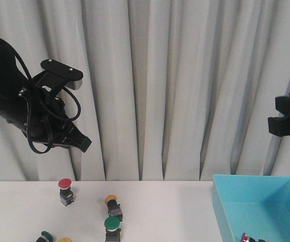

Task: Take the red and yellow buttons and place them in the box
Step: 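Move the left gripper down over the yellow-capped button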

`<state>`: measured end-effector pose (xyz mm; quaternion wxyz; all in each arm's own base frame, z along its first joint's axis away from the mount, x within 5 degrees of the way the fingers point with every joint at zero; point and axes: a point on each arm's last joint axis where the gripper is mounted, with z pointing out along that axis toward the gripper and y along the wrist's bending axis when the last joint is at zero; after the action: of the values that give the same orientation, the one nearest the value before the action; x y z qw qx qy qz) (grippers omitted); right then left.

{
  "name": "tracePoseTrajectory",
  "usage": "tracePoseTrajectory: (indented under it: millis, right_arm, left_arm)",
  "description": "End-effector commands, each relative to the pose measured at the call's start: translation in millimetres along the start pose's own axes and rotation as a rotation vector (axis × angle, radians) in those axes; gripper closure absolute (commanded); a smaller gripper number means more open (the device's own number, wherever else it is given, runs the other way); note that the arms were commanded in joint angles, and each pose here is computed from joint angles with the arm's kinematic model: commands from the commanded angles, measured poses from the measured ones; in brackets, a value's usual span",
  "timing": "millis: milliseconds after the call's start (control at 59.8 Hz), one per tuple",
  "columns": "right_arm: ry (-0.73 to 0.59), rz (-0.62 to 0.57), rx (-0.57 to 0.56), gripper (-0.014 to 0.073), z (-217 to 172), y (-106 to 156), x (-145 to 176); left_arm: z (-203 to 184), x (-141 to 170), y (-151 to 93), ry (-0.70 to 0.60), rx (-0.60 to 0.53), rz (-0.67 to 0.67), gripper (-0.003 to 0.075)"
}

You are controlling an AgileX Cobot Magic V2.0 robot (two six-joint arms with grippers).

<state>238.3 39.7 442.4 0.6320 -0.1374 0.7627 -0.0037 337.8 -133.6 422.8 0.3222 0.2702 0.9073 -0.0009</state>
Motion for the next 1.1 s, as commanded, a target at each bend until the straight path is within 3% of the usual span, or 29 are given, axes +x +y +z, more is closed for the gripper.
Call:
tracePoseTrajectory:
  millis: [0, 217, 401, 552, 686, 836, 937, 1087]
  right_arm:
    - [-0.150, -0.034, -0.038, 0.0609, -29, 10, -26]
    - [-0.220, -0.033, -0.070, 0.0603, -57, 16, -36]
    - [-0.195, -0.034, -0.076, 0.0603, -58, 16, -33]
    - [-0.171, -0.031, -0.084, 0.0603, -58, 17, -31]
    - [-0.159, -0.018, -0.094, 0.0603, -58, 18, -30]
    - [-0.143, -0.011, -0.099, 0.0603, -58, 18, -29]
    - [-0.119, -0.013, -0.104, 0.0603, -57, 19, -27]
    - [-0.094, -0.015, -0.110, 0.0603, -57, 19, -24]
  left_arm:
    - [-27, -3, 6, -0.090, -0.055, -0.036, 0.0720]
    - [-28, -2, 8, -0.079, -0.077, -0.050, 0.0717]
    - [-28, -1, 7, -0.075, -0.075, -0.051, 0.0678]
    - [-18, 4, 13, -0.039, -0.144, -0.046, 0.0547]
    - [14, 22, 15, 0.070, -0.215, -0.056, 0.0358]
    - [57, 43, 10, 0.201, -0.211, -0.021, 0.0170]
    - [78, 50, 6, 0.257, -0.195, -0.024, 0.0117]
    - [105, 54, 3, 0.311, -0.189, -0.059, 0.0126]
